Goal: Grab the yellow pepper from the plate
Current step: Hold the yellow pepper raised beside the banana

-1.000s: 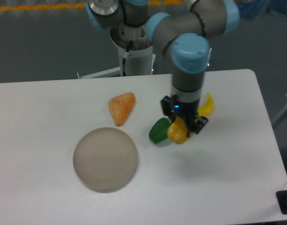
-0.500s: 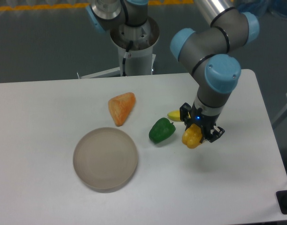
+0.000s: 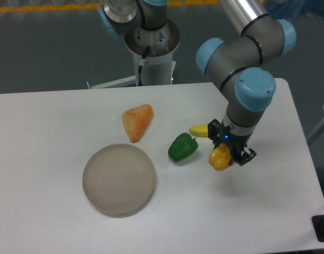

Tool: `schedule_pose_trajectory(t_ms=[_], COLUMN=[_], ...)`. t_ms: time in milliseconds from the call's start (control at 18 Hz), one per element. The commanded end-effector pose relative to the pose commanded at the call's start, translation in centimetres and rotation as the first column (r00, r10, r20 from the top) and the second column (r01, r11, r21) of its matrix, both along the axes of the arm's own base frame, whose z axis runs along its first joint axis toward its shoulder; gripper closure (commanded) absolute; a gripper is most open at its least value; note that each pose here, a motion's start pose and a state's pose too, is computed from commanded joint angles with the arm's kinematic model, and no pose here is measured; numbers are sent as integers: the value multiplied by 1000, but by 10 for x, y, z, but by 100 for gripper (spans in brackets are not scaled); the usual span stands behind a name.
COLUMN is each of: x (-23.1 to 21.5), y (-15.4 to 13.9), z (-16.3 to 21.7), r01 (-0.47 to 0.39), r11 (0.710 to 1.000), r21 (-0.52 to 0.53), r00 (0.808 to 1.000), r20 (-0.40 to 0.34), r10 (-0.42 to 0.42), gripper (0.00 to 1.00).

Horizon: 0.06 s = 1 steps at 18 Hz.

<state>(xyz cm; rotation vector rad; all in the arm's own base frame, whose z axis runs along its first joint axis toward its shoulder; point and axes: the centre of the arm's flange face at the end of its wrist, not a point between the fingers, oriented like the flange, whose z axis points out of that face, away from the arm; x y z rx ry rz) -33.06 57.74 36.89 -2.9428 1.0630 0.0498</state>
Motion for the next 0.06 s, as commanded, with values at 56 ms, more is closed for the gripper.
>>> schedule_pose_trajectory(t_ms=[56], x=[0], y=[0], z=[-1], r01=[12], r11=[1000], r21=[0], r00=[1000], r20=[0], r10=[-12], gripper=[92])
